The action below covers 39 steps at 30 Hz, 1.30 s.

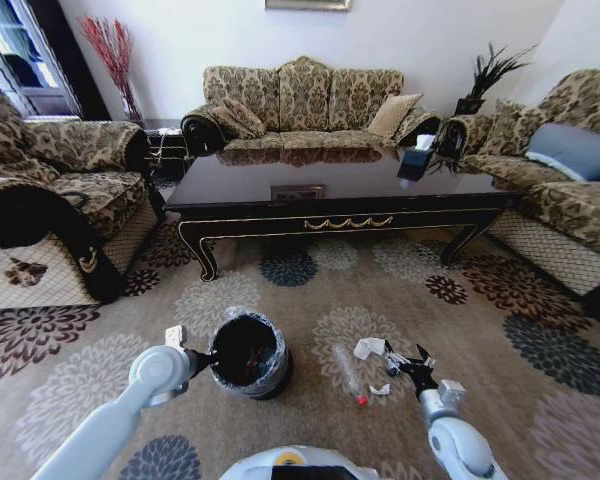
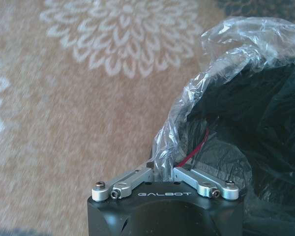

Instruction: Move to the front of the table and pick up the trash from the floor, then place it into the trash bin.

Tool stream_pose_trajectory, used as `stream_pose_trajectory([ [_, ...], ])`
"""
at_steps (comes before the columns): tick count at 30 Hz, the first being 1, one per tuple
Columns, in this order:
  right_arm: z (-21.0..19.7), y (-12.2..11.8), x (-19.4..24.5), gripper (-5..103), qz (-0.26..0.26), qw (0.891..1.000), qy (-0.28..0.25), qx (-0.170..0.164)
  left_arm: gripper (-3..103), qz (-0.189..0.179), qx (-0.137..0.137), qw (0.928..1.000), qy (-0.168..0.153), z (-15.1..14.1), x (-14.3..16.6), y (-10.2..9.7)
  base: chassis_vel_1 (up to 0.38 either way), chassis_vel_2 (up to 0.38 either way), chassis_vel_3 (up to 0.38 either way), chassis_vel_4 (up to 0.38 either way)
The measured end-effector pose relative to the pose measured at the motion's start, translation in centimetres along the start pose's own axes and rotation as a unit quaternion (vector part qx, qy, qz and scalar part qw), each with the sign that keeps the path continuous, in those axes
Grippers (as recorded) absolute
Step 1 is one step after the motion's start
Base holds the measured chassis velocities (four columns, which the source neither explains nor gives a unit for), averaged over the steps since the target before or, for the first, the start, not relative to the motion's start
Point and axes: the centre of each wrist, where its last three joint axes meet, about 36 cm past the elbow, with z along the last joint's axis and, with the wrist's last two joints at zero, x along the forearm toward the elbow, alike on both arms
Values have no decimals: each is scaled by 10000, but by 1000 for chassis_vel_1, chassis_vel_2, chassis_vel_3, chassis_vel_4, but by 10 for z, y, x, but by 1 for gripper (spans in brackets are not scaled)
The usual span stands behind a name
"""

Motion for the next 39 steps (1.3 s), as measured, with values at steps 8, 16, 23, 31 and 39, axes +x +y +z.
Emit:
stream_pose_trajectory([
  [8, 16, -3, -35, 100, 221, 9979, 578, -210, 0, -158, -12, 9997, 177, -9, 16, -2, 0, 0, 0, 0],
  [16, 43, -9, -68, 100, 657, 9924, 1002, -271, 0, -298, -72, 9994, 186, -11, 15, -2, 0, 0, 0, 0],
  [23, 48, -1, -104, 97, 1010, 9823, 1317, -864, 0, -268, -57, 9994, 190, -12, 14, -4, 0, 0, 0, 0],
  [31, 52, 2, -108, 79, 1147, 9749, 1596, -1045, 0, -268, -36, 9994, 197, -13, 12, -3, 0, 0, 0, 0],
  [39, 58, 2, -111, 46, 1345, 9664, 1924, -1046, 0, -193, -27, 9996, 226, -12, 11, -6, 0, 0, 0, 0],
])
